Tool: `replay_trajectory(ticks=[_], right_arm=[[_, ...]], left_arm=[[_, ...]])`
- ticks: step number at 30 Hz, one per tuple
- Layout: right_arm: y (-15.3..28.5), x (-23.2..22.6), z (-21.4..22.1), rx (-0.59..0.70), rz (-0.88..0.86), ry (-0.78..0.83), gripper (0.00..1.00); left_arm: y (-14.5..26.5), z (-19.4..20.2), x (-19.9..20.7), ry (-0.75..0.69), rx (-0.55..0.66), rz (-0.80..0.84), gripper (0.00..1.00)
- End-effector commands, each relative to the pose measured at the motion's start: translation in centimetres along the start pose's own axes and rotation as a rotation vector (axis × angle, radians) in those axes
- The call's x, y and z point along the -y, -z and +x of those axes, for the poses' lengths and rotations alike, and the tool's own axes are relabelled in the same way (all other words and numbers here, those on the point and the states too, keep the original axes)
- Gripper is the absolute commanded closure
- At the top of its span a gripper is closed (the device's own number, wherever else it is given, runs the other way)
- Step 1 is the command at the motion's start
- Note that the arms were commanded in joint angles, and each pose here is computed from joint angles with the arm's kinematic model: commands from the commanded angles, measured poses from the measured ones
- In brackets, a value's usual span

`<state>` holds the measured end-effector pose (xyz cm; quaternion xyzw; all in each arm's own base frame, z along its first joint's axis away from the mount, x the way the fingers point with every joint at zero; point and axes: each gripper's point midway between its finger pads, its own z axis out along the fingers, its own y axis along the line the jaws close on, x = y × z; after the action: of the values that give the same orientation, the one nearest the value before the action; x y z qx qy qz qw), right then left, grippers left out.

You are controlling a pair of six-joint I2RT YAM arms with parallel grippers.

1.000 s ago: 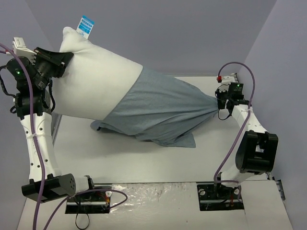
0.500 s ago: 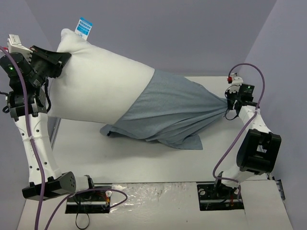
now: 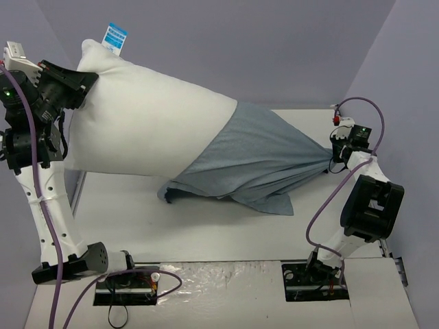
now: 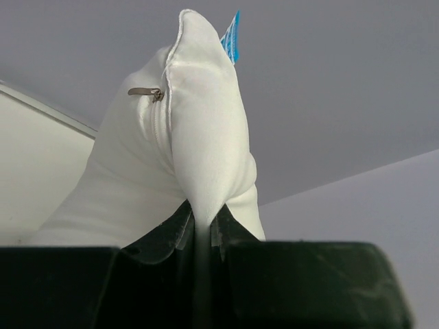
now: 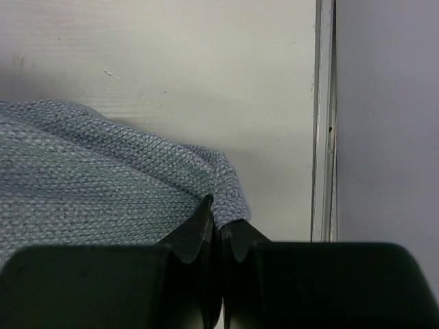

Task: Remove the pillowcase from the pillow

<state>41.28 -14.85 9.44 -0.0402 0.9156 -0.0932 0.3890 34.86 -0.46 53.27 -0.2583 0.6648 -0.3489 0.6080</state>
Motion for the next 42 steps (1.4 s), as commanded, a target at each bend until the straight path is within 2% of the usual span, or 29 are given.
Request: replay_trajectory(ticks=[1, 13, 21, 25, 26, 32, 35, 37, 42], right_arm=[[0.4, 5.1, 0.8, -0.032, 0.175, 0.031, 1.00], [-0.2, 4.7, 1.0, -0.039, 0.150, 0.031, 1.00], [-0.2, 4.4, 0.2, -0.025, 0.118, 0.030, 1.00], [0.5, 3.6, -1.8, 0.019, 0.068, 0.026, 1.00], [0.8, 3.2, -2.5, 0.034, 0.054, 0.030, 1.00], [2.3, 1.3, -5.5, 0.086, 0.018, 0.042, 1.00], [2.1, 1.1, -5.9, 0.084, 0.030, 0.046, 1.00], [1.9, 1.6, -5.8, 0.073, 0.055, 0.048, 1.00], [1.4, 2.5, -5.3, 0.046, 0.094, 0.045, 1.00]], left_arm=[[4.5, -8.5, 6.8, -0.172, 0.376, 0.135, 0.98], [5.6, -10.8, 8.8, -0.236, 0.450, 0.127, 0.98], [4.9, -10.4, 7.6, -0.244, 0.429, 0.099, 0.98], [3.9, -9.3, 6.0, -0.228, 0.389, 0.083, 0.98], [3.1, -8.7, 4.6, -0.208, 0.364, 0.058, 0.98], [2.7, -7.7, 3.1, -0.204, 0.342, 0.036, 0.98], [3.4, -8.3, 3.1, -0.252, 0.361, -0.003, 0.98], [4.7, -9.5, 4.5, -0.316, 0.406, -0.009, 0.98], [5.6, -10.2, 5.7, -0.328, 0.432, 0.002, 0.98]])
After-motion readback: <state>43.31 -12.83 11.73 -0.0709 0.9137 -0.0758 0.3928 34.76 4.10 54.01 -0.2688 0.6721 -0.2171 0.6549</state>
